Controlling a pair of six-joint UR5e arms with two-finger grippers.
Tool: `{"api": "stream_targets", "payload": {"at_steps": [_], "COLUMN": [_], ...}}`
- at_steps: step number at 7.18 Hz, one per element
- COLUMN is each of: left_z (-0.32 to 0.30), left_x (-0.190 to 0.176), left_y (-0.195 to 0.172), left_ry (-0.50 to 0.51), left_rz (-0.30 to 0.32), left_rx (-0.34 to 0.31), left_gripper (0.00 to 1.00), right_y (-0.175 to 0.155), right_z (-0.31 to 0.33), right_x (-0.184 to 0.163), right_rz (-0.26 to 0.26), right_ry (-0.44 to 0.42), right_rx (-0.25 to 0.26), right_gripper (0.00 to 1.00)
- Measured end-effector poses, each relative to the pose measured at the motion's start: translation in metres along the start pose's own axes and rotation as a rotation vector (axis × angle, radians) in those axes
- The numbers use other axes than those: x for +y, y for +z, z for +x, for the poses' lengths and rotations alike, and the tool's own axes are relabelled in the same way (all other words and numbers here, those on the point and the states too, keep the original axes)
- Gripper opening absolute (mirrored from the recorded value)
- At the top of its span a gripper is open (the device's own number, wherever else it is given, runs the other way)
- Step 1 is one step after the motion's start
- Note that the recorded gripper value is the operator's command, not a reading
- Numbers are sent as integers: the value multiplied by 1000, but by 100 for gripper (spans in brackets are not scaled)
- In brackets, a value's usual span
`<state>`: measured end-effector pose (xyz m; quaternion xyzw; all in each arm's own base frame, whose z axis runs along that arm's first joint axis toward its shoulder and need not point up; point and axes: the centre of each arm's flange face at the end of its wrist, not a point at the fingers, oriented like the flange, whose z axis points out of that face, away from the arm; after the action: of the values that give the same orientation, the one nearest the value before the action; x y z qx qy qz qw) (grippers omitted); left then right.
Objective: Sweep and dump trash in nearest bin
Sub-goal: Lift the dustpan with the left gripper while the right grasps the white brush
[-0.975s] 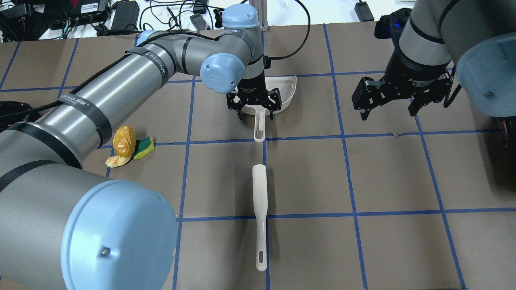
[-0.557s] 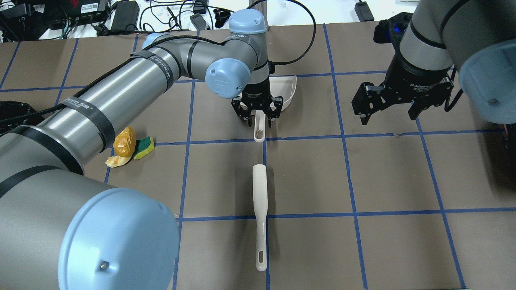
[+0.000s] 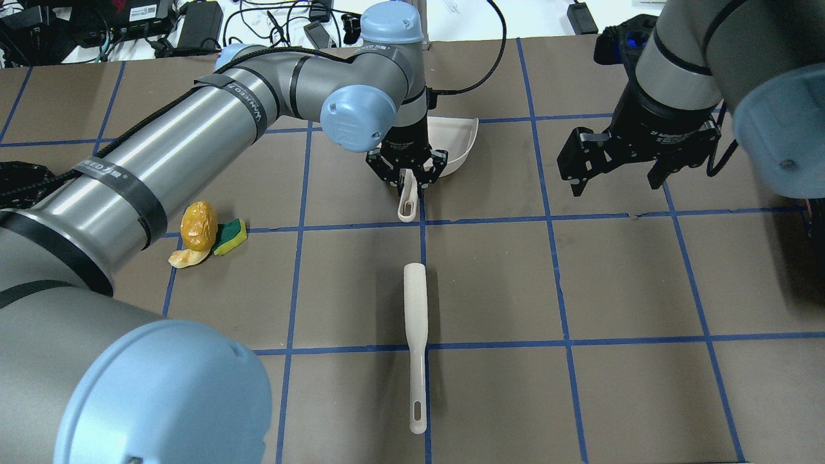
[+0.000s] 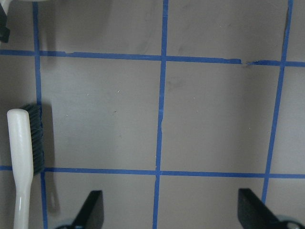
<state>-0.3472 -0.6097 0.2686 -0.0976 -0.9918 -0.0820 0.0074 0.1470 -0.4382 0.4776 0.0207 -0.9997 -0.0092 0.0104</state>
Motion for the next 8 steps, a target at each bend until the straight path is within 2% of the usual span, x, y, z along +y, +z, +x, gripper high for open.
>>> {"api": "stream_targets", "payload": {"at_steps": [1,2,3,5,6,8], "left_z": [-19,-47,-81,-156,-198,-294], "left_x": [4,13,28,73,99,148], "left_y": [-24,-54,-85,-143,-168,-204], "left_ry": [80,154,226,368,443,610], "left_rz": [23,18,-9,-86,-126,-192], "left_rx": [-24,-36,-42,-71,-83,-95], "left_gripper": [0,0,0,0,0,0], "right_y": [4,9,17,51,74,116], "right_z": [-20,-47,-72,-112,-131,-163], "right_x": [6,14,26,60,76,106], "right_rz": [-8,-20,-37,-95,-105,-88], "right_ry": [5,6,3,-31,-39,-36], "right_rx": [-13,-36,-45,-32,-23,-23], "right_gripper": [93,92,86,85,86,88]}}
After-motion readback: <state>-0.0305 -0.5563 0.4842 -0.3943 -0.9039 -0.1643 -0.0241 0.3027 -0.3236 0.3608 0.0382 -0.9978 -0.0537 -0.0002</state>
